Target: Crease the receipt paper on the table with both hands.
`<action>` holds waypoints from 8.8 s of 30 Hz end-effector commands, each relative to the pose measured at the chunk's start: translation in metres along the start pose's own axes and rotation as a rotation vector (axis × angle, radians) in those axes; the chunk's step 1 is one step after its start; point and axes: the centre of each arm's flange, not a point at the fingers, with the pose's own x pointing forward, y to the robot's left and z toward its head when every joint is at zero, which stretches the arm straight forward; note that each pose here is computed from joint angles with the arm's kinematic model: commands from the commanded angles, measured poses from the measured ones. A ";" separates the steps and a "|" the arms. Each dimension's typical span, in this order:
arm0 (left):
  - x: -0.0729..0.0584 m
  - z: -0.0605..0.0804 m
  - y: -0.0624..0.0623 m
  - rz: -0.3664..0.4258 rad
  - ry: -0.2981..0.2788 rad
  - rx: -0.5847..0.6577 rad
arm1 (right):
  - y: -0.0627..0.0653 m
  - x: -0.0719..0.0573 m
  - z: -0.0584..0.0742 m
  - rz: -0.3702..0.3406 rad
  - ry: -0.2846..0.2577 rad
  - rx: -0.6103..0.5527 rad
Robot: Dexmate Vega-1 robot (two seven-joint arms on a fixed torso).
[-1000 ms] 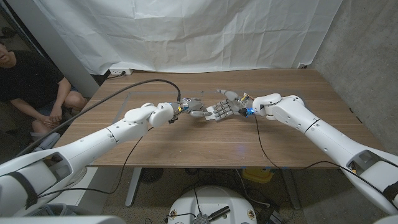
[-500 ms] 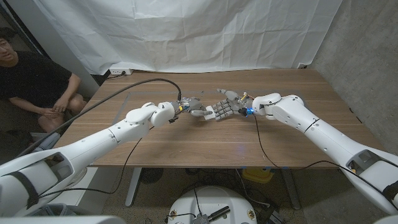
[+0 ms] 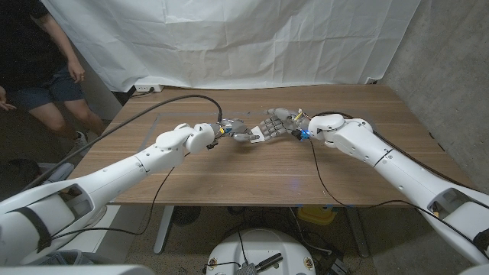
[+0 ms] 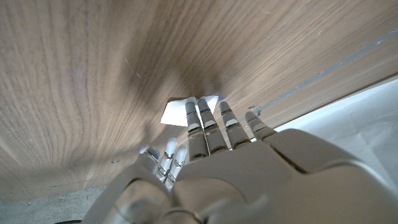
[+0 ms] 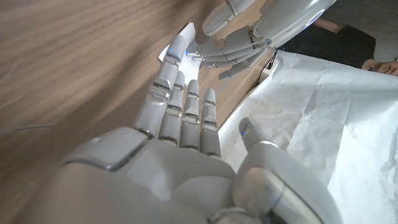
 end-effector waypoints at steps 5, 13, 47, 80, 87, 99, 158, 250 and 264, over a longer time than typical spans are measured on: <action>0.008 -0.003 0.001 -0.001 -0.035 -0.012 | 0.016 0.012 0.032 -0.079 -0.051 -0.321; 0.012 -0.005 0.002 -0.009 -0.047 -0.028 | 0.022 0.023 0.042 -0.097 -0.034 -0.488; 0.014 -0.003 0.005 -0.005 -0.051 -0.036 | 0.032 0.051 0.039 -0.017 0.117 -0.774; 0.012 -0.004 0.004 0.005 -0.050 -0.037 | 0.034 0.062 0.038 0.046 0.183 -0.803; 0.012 -0.004 0.005 0.010 -0.048 -0.036 | 0.035 0.050 0.054 0.003 0.125 -0.837; 0.017 -0.003 0.007 0.007 -0.048 -0.035 | 0.037 0.044 0.059 -0.008 0.091 -0.846; 0.017 -0.007 0.007 0.012 -0.060 -0.032 | 0.025 0.022 0.056 -0.124 0.095 -0.849; 0.009 -0.020 0.029 0.208 -0.079 -0.227 | 0.019 0.016 0.037 -0.148 -0.014 -0.681; 0.004 -0.028 0.029 0.301 -0.132 -0.466 | 0.013 0.011 0.026 -0.167 -0.061 -0.585</action>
